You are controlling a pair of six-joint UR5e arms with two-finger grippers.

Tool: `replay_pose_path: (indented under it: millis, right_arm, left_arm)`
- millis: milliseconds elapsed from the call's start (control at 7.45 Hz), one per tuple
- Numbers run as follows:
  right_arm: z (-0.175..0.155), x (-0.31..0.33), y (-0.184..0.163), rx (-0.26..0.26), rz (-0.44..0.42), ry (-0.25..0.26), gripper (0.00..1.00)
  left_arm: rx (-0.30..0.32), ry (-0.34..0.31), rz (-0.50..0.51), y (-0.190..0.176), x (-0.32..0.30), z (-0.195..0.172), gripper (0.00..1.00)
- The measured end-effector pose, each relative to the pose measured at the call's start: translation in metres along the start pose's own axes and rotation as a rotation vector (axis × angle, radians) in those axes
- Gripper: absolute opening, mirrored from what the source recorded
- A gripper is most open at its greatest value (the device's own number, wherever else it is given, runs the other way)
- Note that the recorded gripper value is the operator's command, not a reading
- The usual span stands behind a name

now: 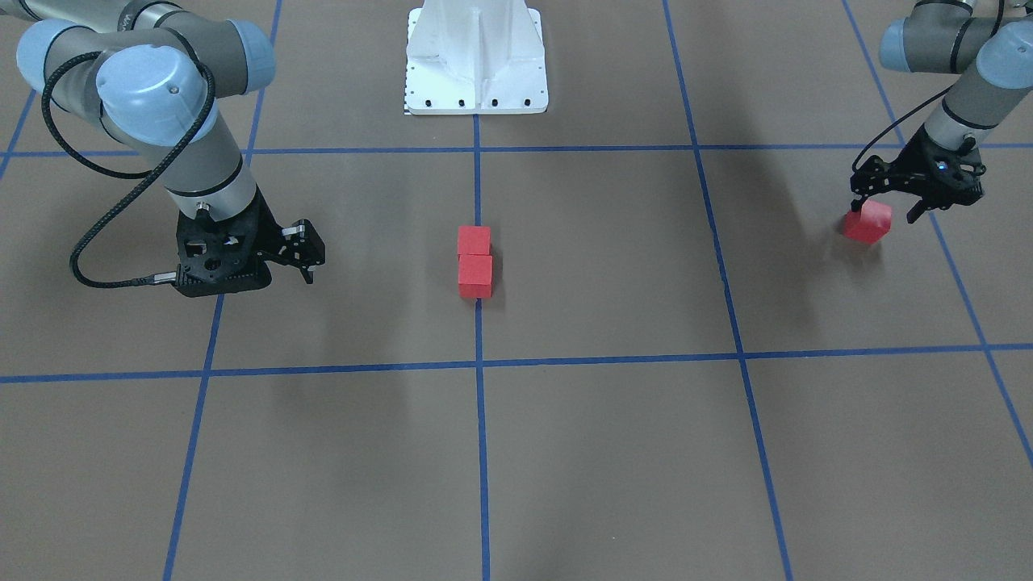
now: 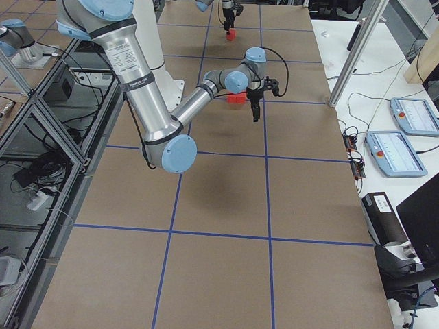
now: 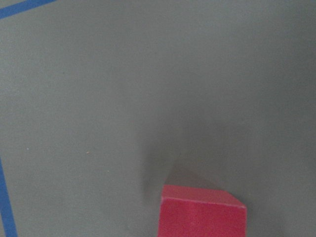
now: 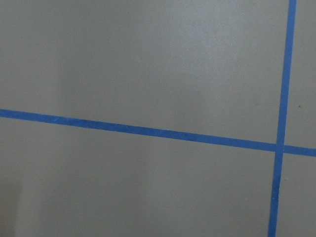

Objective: Form red blocks into L shape at center
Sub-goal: 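Reach the left gripper to the red cube at the table edge and grasp it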

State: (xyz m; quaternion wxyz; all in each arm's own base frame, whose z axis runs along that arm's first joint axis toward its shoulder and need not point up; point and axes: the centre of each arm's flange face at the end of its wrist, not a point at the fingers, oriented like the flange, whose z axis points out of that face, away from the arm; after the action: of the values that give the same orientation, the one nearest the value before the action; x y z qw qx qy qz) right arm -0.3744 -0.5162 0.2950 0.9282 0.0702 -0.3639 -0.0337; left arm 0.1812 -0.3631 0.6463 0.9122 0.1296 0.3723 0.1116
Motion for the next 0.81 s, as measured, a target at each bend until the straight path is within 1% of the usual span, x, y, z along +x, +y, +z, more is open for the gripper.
replay_pose_path:
  millis: [403, 805]
  right_arm:
    - [0.0001, 0.0007, -0.0001, 0.0, 0.001, 0.001, 0.99]
    - [0.0013, 0.0026, 0.0008, -0.002, 0.002, 0.003, 0.99]
  left_arm:
    - [0.004, 0.009, 0.007, -0.0002, 0.004, 0.0007, 1.0]
    - [-0.015, 0.012, 0.018, 0.0049, 0.0063, 0.0087, 1.0]
